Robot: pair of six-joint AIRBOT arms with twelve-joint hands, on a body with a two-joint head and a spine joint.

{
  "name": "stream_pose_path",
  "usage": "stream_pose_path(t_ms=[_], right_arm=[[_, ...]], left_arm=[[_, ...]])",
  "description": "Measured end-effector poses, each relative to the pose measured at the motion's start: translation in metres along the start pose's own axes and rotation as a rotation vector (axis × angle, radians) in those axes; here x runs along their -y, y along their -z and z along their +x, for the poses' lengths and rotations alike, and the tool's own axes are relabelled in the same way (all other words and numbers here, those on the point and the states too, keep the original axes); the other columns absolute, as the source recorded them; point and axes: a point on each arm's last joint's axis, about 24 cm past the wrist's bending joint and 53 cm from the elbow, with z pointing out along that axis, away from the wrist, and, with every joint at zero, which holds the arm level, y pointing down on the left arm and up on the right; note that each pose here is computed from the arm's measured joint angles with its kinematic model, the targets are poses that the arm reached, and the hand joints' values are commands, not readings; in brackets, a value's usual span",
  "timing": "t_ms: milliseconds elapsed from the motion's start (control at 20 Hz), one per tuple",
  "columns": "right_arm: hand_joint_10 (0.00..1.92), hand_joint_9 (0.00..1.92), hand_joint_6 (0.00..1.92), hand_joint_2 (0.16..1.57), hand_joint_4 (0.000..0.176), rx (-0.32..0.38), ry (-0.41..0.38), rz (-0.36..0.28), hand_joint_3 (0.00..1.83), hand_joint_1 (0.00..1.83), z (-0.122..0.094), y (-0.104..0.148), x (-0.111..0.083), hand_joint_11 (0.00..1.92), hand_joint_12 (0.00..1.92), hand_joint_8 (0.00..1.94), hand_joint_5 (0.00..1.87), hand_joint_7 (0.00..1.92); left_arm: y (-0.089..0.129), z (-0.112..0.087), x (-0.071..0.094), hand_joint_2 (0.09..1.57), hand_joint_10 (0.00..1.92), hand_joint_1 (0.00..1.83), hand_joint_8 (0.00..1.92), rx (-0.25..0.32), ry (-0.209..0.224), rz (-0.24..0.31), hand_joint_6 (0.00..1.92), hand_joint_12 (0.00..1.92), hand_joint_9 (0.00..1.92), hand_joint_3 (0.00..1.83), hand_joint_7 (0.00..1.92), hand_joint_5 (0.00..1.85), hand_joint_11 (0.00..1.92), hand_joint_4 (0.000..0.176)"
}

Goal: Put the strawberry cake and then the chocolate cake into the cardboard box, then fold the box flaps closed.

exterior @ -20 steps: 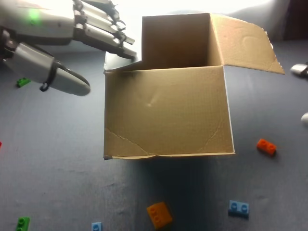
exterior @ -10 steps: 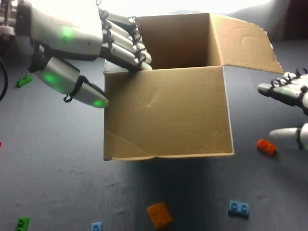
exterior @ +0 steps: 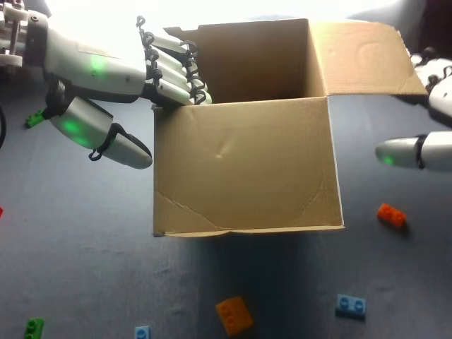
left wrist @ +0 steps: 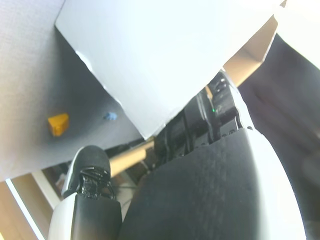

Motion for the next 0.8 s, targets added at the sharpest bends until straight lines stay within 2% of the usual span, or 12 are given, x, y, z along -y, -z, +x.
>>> stream_pose_path(t_ms=[150, 200, 400, 650, 800], right_arm=[[0.02, 0.06, 0.02, 1.23, 0.000, 0.039, -0.002, -0.034, 0.02, 0.00, -0.024, 0.003, -0.020, 0.00, 0.00, 0.01, 0.04, 0.13], [0.02, 0.05, 0.01, 1.23, 0.000, 0.049, -0.007, -0.052, 0.02, 0.00, -0.029, 0.003, -0.030, 0.00, 0.00, 0.00, 0.04, 0.12], [0.01, 0.02, 0.00, 1.23, 0.000, 0.054, -0.003, -0.106, 0.02, 0.00, -0.038, 0.001, -0.063, 0.00, 0.00, 0.00, 0.01, 0.06], [0.01, 0.03, 0.01, 1.25, 0.000, 0.052, -0.027, -0.119, 0.02, 0.00, -0.046, -0.001, -0.081, 0.00, 0.00, 0.00, 0.02, 0.05], [0.02, 0.05, 0.02, 1.27, 0.000, 0.043, -0.043, -0.150, 0.03, 0.00, -0.045, -0.003, -0.101, 0.00, 0.00, 0.01, 0.04, 0.08]], left_arm=[[0.003, -0.005, -0.003, 1.26, 0.00, 0.06, 0.00, 0.007, -0.001, -0.007, 0.00, 0.79, 0.36, 0.00, 0.34, 0.35, 0.06, 0.000], [0.005, -0.013, -0.005, 1.26, 0.00, 0.05, 0.00, 0.025, 0.012, -0.011, 0.00, 0.79, 0.36, 0.00, 0.35, 0.35, 0.07, 0.000], [0.020, -0.045, -0.016, 1.27, 0.00, 0.02, 0.00, 0.101, 0.017, -0.043, 0.00, 0.77, 0.36, 0.00, 0.35, 0.35, 0.07, 0.000], [0.043, -0.060, -0.040, 1.27, 0.00, 0.02, 0.00, 0.143, 0.036, -0.108, 0.00, 0.76, 0.35, 0.00, 0.33, 0.35, 0.06, 0.000], [0.059, -0.064, -0.054, 1.27, 0.00, 0.00, 0.00, 0.157, 0.044, -0.148, 0.00, 0.76, 0.36, 0.00, 0.33, 0.34, 0.07, 0.000]])
